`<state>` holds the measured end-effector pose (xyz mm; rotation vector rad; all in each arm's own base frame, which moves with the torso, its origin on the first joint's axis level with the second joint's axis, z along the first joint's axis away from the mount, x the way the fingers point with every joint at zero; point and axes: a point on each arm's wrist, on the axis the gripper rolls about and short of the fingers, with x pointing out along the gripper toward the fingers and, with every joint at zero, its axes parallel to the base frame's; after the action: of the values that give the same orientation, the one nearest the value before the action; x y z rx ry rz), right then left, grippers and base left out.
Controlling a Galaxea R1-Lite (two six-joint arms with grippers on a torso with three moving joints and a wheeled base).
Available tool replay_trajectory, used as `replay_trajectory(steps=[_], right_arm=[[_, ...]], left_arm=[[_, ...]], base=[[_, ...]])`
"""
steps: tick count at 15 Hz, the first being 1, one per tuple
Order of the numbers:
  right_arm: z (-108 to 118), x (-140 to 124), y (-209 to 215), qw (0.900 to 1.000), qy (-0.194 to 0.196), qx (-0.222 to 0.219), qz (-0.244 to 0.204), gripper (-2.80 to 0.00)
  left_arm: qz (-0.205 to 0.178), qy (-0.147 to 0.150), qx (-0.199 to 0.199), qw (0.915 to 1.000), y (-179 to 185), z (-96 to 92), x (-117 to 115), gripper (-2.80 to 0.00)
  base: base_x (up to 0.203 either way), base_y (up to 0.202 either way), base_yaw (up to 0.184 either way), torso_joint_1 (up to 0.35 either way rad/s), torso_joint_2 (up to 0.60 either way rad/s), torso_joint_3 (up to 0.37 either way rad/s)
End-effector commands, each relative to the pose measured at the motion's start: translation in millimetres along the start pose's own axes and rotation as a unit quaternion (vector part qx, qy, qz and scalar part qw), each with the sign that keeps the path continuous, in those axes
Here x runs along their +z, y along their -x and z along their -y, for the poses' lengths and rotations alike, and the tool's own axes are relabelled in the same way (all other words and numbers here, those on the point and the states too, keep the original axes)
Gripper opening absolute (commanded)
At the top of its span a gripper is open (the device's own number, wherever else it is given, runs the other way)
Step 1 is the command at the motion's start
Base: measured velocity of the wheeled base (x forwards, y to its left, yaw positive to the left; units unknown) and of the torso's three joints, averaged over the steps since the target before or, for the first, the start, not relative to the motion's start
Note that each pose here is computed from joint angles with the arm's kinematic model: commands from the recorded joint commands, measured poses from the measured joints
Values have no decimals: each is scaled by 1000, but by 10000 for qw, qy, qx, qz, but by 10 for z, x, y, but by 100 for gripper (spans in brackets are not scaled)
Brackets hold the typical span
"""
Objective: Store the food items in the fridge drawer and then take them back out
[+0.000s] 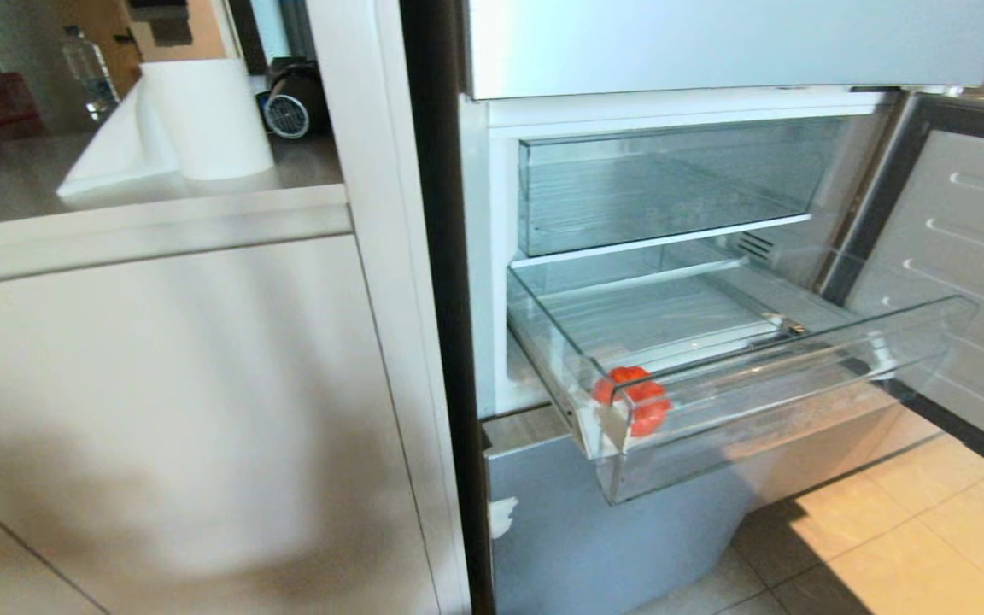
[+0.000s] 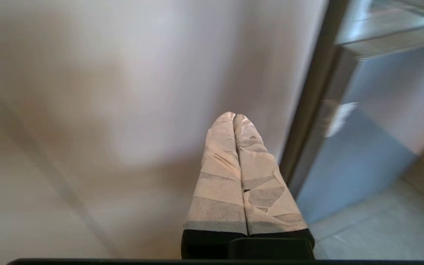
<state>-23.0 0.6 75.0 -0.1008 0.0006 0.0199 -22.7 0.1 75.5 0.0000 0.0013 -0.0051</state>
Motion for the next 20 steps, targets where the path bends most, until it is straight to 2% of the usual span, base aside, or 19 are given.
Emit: replay_trajectory(steps=[1, 5, 7, 8, 10, 12, 14, 15, 16, 17, 18, 20], right_arm=[[-1, 0, -2, 10000, 5, 12, -14, -280], [-3, 2, -3, 10000, -27, 66, -10, -280], [3, 39, -63, 9994, -73, 95, -329, -280], [15, 148, -128, 9990, -121, 96, -414, -280], [55, 473, -344, 9984, -348, 36, -454, -280], [122, 964, -711, 9978, -526, -132, -383, -280], [201, 1638, -971, 9976, -625, -249, 191, -280], [226, 1911, -1046, 9970, -672, -247, 312, -280], [241, 2145, -1103, 9971, -715, -196, 186, -280], [243, 2297, -1159, 9970, -744, -96, -167, -280], [235, 2399, -1254, 9946, -764, 58, -695, -280], [193, 2401, -1606, 9814, -790, 311, -1723, -280]], left_arm=[[-3, 0, -1, 10000, 0, 0, 0, -280], [-6, 0, 3, 10000, 0, -1, -1, -280], [-1, 0, 3, 10000, 0, 0, 0, -280], [-1, 0, 2, 10000, 0, 0, 0, -280], [-1, 0, -3, 10000, 0, 0, 0, -280], [-1, 0, -3, 10000, 0, 0, 0, -280], [-1, 0, -3, 10000, 0, 0, 0, -280], [-1, 0, -5, 10000, 0, 0, 0, -280], [-1, 0, -5, 10000, 0, 0, 0, -280], [-1, 0, -5, 10000, 0, 0, 0, -280], [-1, 0, 10, 10000, 0, 0, 0, -280], [-8, 0, -4, 10000, 0, 0, -1, -280]], base=[[1, -13, 171, -1, 1, 2], [3, -7, 125, 4, 2, 2], [0, 0, 0, 0, 0, 0], [0, 0, 0, 0, 0, 0], [0, 0, 0, 0, 0, 0], [0, 0, 0, 0, 0, 0], [0, 0, 0, 0, 0, 0], [0, 0, 0, 0, 0, 0], [0, 0, 0, 0, 0, 0], [0, 0, 0, 0, 0, 0], [0, 0, 0, 0, 0, 0], [0, 0, 0, 0, 0, 0]])
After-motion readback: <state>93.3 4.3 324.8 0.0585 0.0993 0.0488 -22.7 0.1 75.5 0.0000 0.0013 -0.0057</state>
